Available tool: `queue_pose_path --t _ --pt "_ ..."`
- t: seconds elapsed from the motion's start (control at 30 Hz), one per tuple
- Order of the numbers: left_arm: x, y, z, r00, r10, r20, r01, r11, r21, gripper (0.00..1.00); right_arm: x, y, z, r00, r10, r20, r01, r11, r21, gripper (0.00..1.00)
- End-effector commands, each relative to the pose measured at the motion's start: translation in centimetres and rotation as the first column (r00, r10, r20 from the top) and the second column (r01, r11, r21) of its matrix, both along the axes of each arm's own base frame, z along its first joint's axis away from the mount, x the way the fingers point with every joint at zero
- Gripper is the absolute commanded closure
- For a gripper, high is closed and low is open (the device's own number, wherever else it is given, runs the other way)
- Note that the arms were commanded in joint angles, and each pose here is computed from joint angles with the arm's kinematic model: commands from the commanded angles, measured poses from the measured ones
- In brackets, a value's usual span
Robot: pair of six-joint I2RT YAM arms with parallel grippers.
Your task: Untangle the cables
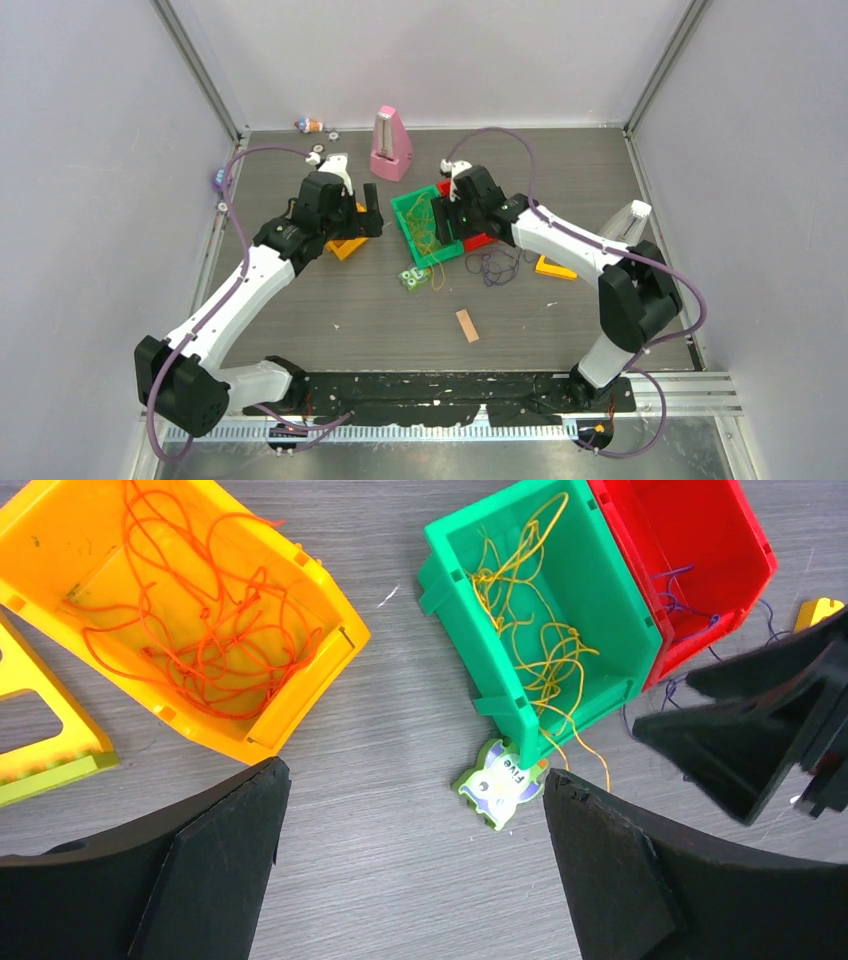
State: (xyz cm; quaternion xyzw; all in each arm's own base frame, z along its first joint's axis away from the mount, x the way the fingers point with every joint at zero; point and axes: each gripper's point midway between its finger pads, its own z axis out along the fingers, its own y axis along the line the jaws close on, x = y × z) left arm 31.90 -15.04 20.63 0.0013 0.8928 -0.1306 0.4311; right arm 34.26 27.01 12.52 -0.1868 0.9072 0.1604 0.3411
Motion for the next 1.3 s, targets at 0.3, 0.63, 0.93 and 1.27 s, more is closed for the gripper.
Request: queue_pose_path --t 0.3,0.63,0.93,1.27 --pt "0.1 -1.2 -0.2 0.999 -0.042 0.003 0.042 0.997 -0.062 0.0 -5.3 3.2 -3.7 0.989 0.127 -0.073 -0.108 0.969 0.223 0.43" --pt "0.3 -0.8 -0.5 1.0 -0.027 -0.002 0.027 0.999 -0.033 0.0 -3.6 3.9 -3.3 0.993 0.112 -0.046 -0.1 0.974 0.205 0.94" --pt "0.6 -1.1 -0.5 0.999 -0.034 -0.005 0.034 0.999 -0.03 0.0 1.4 3.6 -2.0 0.999 0.048 -0.012 -0.047 0.996 0.08 0.95" --pt "0.5 -0.8 -1.1 0.999 -0.028 -0.022 0.028 1.0 -0.014 0.0 7.1 5.0 -4.4 1.0 0.001 -0.001 -0.001 1.0 -0.022 0.95"
